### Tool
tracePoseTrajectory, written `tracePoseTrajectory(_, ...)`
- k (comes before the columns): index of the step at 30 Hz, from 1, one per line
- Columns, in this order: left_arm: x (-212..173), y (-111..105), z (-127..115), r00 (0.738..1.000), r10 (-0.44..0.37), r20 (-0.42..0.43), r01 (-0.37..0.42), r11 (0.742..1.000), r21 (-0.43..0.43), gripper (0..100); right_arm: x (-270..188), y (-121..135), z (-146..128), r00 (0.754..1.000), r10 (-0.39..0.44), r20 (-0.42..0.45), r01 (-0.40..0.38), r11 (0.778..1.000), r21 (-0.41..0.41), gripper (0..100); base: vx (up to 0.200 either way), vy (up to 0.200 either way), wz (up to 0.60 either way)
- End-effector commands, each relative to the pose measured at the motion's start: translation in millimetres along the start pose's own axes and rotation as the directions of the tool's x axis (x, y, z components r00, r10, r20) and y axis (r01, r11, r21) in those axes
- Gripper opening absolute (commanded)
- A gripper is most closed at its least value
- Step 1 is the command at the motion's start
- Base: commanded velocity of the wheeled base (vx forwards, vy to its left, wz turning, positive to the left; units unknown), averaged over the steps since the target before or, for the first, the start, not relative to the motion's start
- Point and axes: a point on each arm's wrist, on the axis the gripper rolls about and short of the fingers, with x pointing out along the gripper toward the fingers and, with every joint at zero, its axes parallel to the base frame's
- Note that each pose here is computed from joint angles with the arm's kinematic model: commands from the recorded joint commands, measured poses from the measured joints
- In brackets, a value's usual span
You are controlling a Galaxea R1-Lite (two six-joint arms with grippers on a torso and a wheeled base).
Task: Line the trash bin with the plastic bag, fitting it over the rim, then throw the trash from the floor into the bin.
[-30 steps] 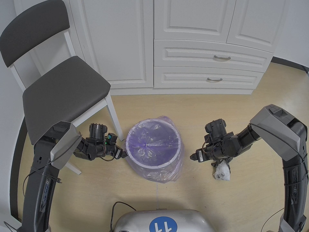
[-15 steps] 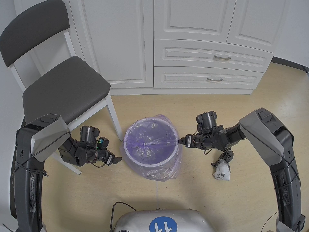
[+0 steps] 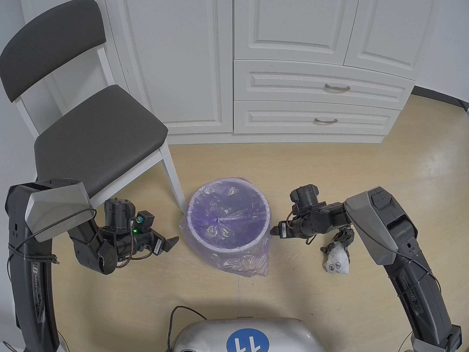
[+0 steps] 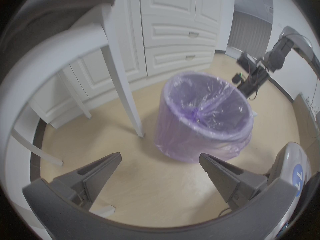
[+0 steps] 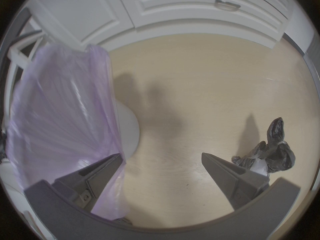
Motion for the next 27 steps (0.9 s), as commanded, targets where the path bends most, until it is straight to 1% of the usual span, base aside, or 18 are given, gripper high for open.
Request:
tracePoseTrajectory(1,-17.9,-8.5,-4.6,0.999,0.006,0.044,-0.005,1.0,-0.008,100,25.7,-15.5,-28.5,0.996,-0.017,-0.083,0.016,1.0,-0.013,100,0.0,0.0,0.0)
tracePoseTrajectory(2,-17.9,-8.5,-4.6,0.999,0.006,0.044,-0.005,1.0,-0.008,100,25.7,-15.5,-28.5,0.996,-0.017,-0.083,0.016,1.0,-0.013,100,0.0,0.0,0.0)
tracePoseTrajectory(5,-20.8,-18.1,-2.8,0.993,0.003,0.114,0.004,0.998,-0.067,100,25.7,-17.0,-28.5,0.996,-0.012,-0.087,0.011,1.0,-0.008,100,0.0,0.0,0.0)
tracePoseTrajectory(9,-27.1,-22.0,-2.3,0.989,0.006,0.145,0.005,0.997,-0.076,100,24.2,-16.7,-26.9,0.996,-0.014,-0.085,0.015,1.0,0.008,100,0.0,0.0,0.0)
tracePoseTrajectory(12,-33.1,-24.5,-0.6,0.988,0.014,0.152,-0.002,0.997,-0.077,100,15.2,-16.1,-15.7,0.998,-0.019,-0.06,0.023,0.998,0.057,100,0.0,0.0,0.0)
tracePoseTrajectory(14,-39.8,-26.1,2.1,0.988,0.024,0.154,-0.009,0.995,-0.097,100,3.9,-15.3,-4.9,0.999,-0.015,-0.038,0.019,0.995,0.101,100,0.0,0.0,0.0)
tracePoseTrajectory(16,-45.3,-29.3,5.9,0.987,0.048,0.151,-0.028,0.991,-0.131,100,-4.1,-17.7,-1.7,0.999,-0.013,-0.038,0.017,0.991,0.132,100,0.0,0.0,0.0)
tracePoseTrajectory(17,-45.2,-29.7,6.1,0.987,0.051,0.15,-0.031,0.991,-0.134,100,-4.5,-17.7,-1.6,0.999,-0.013,-0.038,0.018,0.991,0.133,100,0.0,0.0,0.0)
tracePoseTrajectory(19,-48.1,-35.1,11.3,0.984,0.098,0.146,-0.067,0.977,-0.202,100,-11.6,-23.4,1.4,0.999,-0.019,-0.04,0.025,0.987,0.158,100,0.0,0.0,0.0)
tracePoseTrajectory(20,-48.7,-36.0,12.2,0.983,0.113,0.142,-0.08,0.972,-0.219,100,-13.9,-26.1,3.5,0.999,-0.022,-0.034,0.028,0.986,0.167,100,0.0,0.0,0.0)
tracePoseTrajectory(23,-50.9,-35.3,10.9,0.981,0.148,0.127,-0.116,0.965,-0.233,100,-25.2,-36.2,12.3,0.999,-0.034,-0.015,0.036,0.981,0.188,100,0.0,0.0,0.0)
tracePoseTrajectory(24,-53.5,-34.1,8.5,0.98,0.158,0.117,-0.127,0.963,-0.237,100,-32.5,-43.3,15.8,0.999,-0.042,-0.001,0.041,0.978,0.205,100,0.0,0.0,0.0)
tracePoseTrajectory(27,-56.1,-31.5,4.3,0.977,0.174,0.126,-0.14,0.96,-0.243,100,-48.6,-58.7,21.2,0.997,-0.055,0.057,0.041,0.972,0.23,100,0.0,0.0,0.0)
